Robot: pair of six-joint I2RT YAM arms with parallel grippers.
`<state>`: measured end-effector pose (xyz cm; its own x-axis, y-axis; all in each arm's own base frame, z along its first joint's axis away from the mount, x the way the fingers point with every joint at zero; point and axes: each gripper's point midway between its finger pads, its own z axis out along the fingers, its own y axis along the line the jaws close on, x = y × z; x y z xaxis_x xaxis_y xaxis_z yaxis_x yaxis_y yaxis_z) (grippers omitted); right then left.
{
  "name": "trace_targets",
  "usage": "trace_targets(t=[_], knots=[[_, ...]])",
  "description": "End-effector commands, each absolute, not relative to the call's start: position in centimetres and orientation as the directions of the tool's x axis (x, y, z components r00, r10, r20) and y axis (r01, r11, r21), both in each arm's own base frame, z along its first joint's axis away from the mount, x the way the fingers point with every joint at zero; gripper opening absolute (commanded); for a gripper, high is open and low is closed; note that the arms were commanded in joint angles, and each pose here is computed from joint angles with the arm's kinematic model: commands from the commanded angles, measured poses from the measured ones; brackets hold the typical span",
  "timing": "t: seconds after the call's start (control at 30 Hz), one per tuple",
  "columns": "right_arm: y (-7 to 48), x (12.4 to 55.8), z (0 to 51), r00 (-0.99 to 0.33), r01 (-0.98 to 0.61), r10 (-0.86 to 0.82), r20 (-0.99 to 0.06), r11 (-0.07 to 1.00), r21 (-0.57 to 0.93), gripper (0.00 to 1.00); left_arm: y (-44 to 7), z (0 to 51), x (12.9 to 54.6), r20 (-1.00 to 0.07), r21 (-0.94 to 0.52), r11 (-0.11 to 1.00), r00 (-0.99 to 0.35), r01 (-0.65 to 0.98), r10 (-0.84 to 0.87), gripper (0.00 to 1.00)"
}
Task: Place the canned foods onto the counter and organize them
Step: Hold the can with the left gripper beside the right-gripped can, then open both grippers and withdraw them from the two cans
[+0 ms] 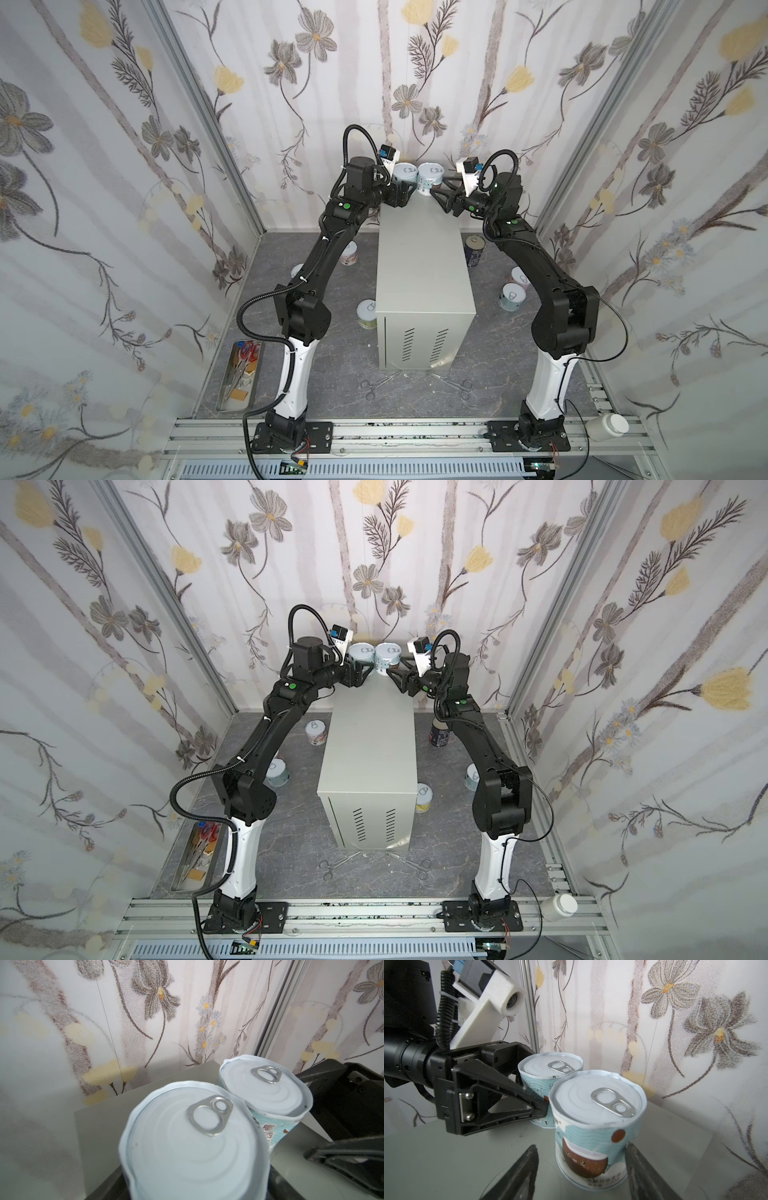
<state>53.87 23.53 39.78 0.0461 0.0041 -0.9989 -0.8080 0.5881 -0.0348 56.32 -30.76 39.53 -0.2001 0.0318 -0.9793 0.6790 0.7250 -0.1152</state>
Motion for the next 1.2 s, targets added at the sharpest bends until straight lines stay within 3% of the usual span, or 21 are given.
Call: trace_targets(t=[0.0, 0.67, 1.17], knots=[[23.8, 53.9, 39.5, 0.04, -0.813, 0.001, -0.999, 0.581, -0.032, 0.66, -31.0, 40.3, 56.5, -0.986, -0.103, 0.719, -0.168, 0.687, 0.019, 0.83], [23.7, 53.8, 39.4, 0.042, -0.816, -0.005, -0.999, 0.577, -0.037, 0.6, -31.0, 40.3, 56.7, -0.987, -0.098, 0.721, -0.158, 0.686, 0.016, 0.84], [21.5, 53.6, 41.2, 0.061, -0.798, 0.045, -0.997, 0.603, -0.021, 0.62, -31.3, 40.3, 55.8, -0.987, -0.074, 0.692, -0.153, 0.718, 0.053, 0.84]])
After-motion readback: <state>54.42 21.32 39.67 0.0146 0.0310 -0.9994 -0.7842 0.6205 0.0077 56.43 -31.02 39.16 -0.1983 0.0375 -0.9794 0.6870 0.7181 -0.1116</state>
